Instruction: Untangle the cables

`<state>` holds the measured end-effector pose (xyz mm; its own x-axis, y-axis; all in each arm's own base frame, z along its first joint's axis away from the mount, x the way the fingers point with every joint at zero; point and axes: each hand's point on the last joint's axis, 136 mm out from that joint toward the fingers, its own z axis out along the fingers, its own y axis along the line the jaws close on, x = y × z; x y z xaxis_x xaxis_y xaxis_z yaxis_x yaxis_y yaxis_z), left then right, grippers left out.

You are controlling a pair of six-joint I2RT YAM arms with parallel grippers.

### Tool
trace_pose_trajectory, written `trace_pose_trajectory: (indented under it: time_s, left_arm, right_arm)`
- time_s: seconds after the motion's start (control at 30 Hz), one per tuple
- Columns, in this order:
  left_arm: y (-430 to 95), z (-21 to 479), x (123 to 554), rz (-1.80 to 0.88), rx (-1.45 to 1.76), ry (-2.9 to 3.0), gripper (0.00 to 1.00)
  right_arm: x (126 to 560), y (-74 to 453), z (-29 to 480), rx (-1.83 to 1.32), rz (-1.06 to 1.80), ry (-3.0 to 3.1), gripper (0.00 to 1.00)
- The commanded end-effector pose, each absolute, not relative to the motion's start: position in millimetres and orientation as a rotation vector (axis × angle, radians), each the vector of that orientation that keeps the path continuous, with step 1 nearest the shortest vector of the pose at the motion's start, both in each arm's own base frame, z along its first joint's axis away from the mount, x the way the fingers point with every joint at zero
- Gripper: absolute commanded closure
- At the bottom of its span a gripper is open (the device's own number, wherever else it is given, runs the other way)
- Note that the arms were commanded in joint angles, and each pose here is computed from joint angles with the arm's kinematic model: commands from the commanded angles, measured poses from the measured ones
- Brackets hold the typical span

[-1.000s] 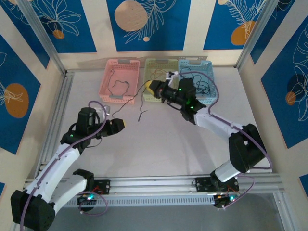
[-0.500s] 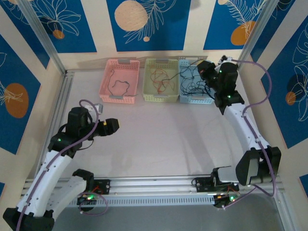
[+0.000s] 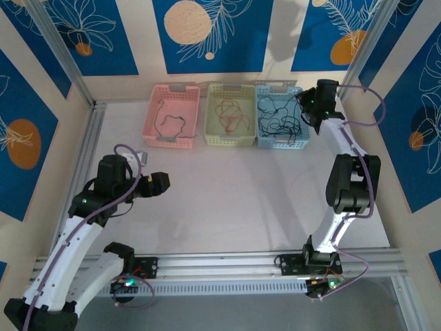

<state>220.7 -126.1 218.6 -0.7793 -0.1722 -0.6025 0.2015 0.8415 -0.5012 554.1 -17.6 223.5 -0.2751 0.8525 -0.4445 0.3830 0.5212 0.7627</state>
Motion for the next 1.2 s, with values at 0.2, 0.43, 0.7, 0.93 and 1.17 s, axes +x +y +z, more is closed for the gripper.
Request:
trace_pose_trajectory:
  time_s: [0.2,0.43,0.7,0.93,1.17]
  left_arm:
    - [-125.7,211.9,217.7,-0.712,0.053,2.376,0.22]
    - [-126.0,209.6,218.4,-0.712,0.052,2.382,0.22]
    - [-128.0,207.5,219.7,-0.723,0.056,2.384,0.22]
    - [-127.0,207.1,228.0,-0.71,0.028,2.367,0.21]
    - [-106.0,202.2,257.4,-0.548,-0.097,2.285,0.01]
  right_arm:
    - [597.4,-25.2,215.0,1.016,0.648,1.892,1.0]
    - [618.2,-20.2,222.9,1.003,0.621,1.941,0.98]
    - [619.8,-9.0,174.2,1.03,0.635,2.051,0.69]
    - [597.2,-10.7,202.0,0.956,0.568,2.072,0.32]
    - [534.3,-5.9,232.5,0.863,0.555,2.068,0.27]
